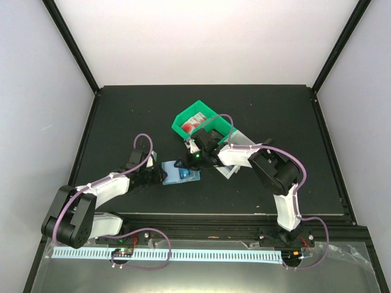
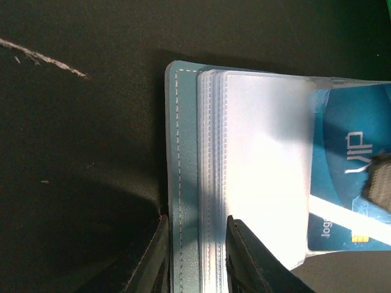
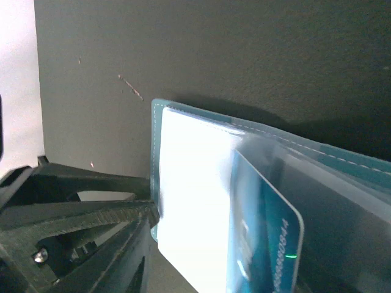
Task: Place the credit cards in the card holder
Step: Insert the credit card into the card holder.
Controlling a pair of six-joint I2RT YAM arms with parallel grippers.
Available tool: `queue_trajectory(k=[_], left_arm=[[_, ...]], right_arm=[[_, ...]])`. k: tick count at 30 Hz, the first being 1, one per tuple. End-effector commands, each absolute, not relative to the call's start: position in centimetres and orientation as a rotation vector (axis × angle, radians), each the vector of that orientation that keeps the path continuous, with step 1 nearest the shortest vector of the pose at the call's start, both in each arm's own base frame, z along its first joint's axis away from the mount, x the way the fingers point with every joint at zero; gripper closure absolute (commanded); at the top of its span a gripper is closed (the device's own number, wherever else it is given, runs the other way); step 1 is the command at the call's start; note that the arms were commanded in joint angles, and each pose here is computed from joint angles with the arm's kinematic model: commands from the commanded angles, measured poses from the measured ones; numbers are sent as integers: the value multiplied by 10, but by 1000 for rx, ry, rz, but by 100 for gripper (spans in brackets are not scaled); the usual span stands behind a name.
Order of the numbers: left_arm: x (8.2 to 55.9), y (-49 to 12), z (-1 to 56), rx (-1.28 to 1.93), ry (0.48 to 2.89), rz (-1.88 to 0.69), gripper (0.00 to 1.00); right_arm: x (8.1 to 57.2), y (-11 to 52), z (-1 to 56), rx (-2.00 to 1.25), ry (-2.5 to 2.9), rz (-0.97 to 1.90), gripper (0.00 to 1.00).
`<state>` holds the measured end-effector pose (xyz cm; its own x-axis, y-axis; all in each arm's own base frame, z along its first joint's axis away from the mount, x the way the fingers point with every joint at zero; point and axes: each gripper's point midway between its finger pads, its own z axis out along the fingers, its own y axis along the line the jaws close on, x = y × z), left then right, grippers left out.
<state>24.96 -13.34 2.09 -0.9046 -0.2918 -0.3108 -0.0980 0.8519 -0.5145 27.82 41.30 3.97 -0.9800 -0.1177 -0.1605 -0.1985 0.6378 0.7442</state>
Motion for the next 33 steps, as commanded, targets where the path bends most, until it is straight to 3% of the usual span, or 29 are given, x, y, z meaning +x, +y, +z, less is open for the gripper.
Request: queue_trajectory(k=[1,12,20,28,33], left_arm=[[239,-132,16,-310,2679,-719,72],[238,-134,18,-303,2674,-736,71],[238,-134,19,-302,2672,-742,71],[239,-135,20,-301,2672,-747,71],[239,-135,19,-299,2673,-747,71]], right_arm=[[282,407,59,-260,2695,1201,52],[278,394,52,-241,2735,1079,49],[271,382,54,-242,2740,1048,61],[267,375,54,-220,2758,1027,63],[262,372,50,-201,2782,1023,77]])
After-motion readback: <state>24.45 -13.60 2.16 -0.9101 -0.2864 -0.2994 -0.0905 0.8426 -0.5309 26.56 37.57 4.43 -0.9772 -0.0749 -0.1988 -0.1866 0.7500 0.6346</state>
